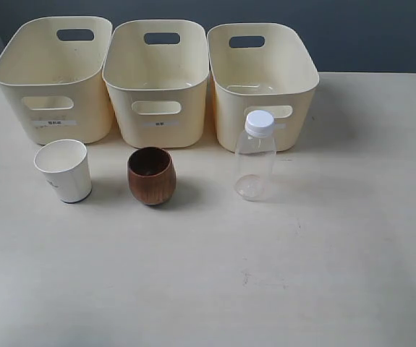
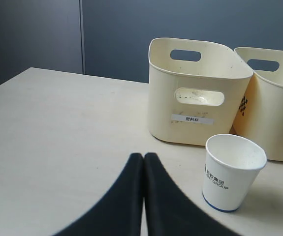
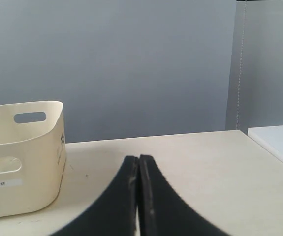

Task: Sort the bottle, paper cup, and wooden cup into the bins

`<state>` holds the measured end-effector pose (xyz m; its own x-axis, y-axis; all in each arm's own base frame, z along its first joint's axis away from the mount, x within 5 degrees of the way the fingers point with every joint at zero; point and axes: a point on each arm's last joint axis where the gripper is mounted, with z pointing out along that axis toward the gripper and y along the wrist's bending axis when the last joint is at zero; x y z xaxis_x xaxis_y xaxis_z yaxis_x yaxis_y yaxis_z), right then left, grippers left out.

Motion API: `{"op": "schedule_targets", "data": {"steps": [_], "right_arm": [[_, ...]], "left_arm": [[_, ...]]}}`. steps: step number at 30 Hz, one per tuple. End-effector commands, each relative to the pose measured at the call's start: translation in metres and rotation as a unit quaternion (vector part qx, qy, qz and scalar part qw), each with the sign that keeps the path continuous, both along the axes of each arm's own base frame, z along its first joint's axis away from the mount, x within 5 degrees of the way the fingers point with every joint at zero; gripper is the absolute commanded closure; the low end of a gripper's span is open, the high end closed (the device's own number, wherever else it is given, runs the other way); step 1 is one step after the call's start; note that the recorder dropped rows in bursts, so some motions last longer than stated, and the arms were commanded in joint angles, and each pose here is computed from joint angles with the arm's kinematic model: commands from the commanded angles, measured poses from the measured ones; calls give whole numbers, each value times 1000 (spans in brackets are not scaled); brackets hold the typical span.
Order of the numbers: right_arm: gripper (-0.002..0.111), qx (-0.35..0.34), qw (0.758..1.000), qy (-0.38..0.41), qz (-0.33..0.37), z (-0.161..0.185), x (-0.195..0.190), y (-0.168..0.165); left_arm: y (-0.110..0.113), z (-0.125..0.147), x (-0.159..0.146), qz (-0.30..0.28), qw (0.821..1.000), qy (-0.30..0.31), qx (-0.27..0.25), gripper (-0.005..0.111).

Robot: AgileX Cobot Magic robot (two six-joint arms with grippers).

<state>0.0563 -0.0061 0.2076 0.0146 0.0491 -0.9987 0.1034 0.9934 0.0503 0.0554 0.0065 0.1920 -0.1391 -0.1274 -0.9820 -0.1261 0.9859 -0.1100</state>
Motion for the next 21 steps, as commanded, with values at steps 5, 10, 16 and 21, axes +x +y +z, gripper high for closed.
{"op": "schedule_targets", "data": {"steps": [5,10,16,21], "right_arm": [[109,64,994,-85,4,13,-1,0],[109,273,954,-125,6,15,-2,-4],[109,285,952,-112,8,13,-2,-3],[109,279,953,-117,7,14,-2,-3]], "left_arm": [[0,0,0,-3,1000,-5,0,107],[0,0,0,-3,1000,-5,0,107],[0,0,0,-3,1000,-5,0,107],[0,0,0,-3,1000,-5,0,107]]}}
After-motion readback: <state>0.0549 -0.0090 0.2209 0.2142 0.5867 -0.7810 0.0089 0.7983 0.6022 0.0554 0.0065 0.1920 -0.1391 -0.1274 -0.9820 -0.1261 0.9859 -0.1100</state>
